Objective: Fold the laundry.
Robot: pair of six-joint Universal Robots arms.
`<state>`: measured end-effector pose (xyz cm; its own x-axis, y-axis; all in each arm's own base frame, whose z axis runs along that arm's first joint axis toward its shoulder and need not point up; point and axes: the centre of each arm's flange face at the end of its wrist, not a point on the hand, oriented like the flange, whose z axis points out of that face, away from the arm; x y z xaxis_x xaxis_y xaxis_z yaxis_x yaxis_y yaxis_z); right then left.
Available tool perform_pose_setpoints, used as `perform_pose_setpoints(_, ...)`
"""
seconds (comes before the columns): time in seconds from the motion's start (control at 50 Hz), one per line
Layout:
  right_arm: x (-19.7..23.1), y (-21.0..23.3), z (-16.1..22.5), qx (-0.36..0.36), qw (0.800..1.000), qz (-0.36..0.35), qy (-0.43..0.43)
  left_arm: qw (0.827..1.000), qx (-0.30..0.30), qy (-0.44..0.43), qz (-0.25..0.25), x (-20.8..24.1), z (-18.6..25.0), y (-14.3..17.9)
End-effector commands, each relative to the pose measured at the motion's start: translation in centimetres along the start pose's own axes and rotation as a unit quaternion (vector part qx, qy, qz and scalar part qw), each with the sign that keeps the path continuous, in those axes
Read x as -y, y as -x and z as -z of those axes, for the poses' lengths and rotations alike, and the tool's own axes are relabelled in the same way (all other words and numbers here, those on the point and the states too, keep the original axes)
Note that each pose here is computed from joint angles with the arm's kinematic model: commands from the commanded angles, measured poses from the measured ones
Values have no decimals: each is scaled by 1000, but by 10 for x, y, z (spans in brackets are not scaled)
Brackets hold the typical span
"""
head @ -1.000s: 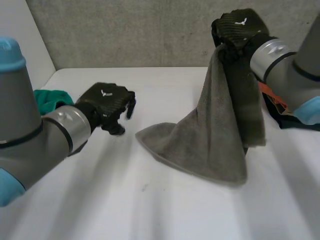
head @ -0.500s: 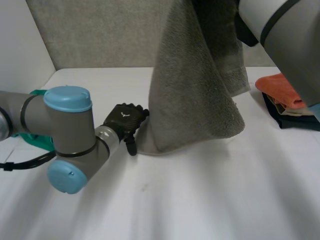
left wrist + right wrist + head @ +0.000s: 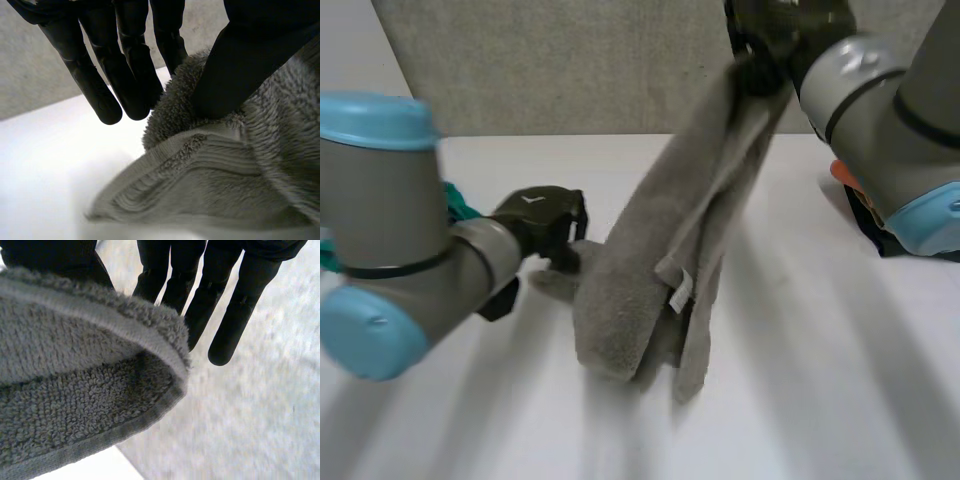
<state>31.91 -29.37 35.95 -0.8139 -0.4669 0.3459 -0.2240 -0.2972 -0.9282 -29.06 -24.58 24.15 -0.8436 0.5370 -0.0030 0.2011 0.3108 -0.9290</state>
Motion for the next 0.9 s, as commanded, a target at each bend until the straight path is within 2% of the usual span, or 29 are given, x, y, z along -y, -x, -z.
perform_pose_setpoints(0.02,-73,5,-27,12,995,70,66,995,-58,23,-75,-8,41,-4)
perform_pose_setpoints(0.1,-111,27,-41,30,992,96,77,990,-83,62,-93,-25,46,-9)
perform_pose_setpoints(0.2,-144,55,-66,26,994,96,35,991,-44,74,-98,-29,34,3)
perform_pose_setpoints(0.24,-147,60,-73,15,996,89,12,992,-26,71,-99,-26,30,8)
perform_pose_setpoints(0.32,-144,56,-94,-52,995,46,-69,994,15,55,-97,-12,26,20)
perform_pose_setpoints(0.42,-128,49,-100,-90,988,-10,-128,995,31,28,-92,5,24,28)
perform_pose_setpoints(0.56,-100,38,-63,-53,998,-13,-16,995,50,-33,-85,41,29,34)
perform_pose_setpoints(0.62,-97,29,-32,-31,996,-36,80,994,53,-60,-77,57,30,34)
perform_pose_setpoints(0.68,-101,24,3,-14,981,-84,176,992,58,-85,-75,72,31,34)
perform_pose_setpoints(0.76,-120,36,51,8,940,-176,293,990,55,-109,-76,86,31,28)
perform_pose_setpoints(0.82,-128,54,67,38,924,-232,301,990,43,-108,-79,85,29,18)
perform_pose_setpoints(0.9,-135,82,75,72,918,-273,280,991,36,-97,-80,81,29,9)
